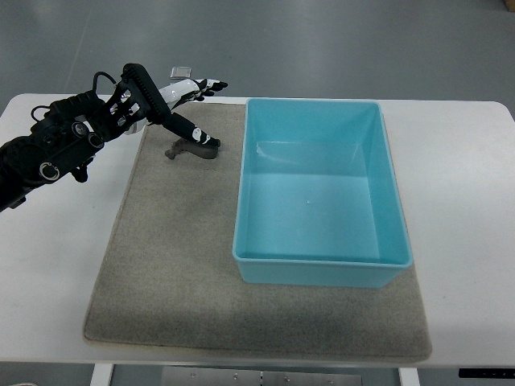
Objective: Place brown hippo in blue box with left hand
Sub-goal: 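Lower the left hand over the brown hippo on the mat, then position the left hand fingers around the hippo's body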
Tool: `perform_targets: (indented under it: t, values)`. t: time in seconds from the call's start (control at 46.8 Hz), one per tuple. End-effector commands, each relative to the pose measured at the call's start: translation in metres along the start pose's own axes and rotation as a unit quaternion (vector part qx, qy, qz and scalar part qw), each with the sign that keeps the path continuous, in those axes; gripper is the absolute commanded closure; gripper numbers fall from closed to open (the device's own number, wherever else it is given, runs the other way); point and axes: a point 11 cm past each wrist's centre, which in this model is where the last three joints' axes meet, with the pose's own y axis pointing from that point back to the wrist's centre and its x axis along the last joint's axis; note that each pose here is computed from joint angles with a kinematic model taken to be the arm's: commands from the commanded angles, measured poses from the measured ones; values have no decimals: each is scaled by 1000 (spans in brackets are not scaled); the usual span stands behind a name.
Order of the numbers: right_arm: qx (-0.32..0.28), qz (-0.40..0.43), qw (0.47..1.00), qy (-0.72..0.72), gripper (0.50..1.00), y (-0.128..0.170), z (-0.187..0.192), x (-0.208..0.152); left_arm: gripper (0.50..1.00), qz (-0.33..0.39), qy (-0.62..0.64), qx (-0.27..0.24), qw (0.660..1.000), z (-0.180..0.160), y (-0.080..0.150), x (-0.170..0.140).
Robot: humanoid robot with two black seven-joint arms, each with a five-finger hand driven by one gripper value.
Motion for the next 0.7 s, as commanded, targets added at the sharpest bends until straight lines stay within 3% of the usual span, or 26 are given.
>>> perform_targets:
  t: [0.0,0.32,0.684]
  values:
    - [0,0,1000,0,564,0,0,0,501,-16,-54,5,998,1,0,-1]
    - [0,0,1000,0,564,0,1,0,504,-50,-177,21,983,2,0,0]
    - [0,0,1000,0,564,0,0,0,504,-86,-213,37,972,-1,4,3]
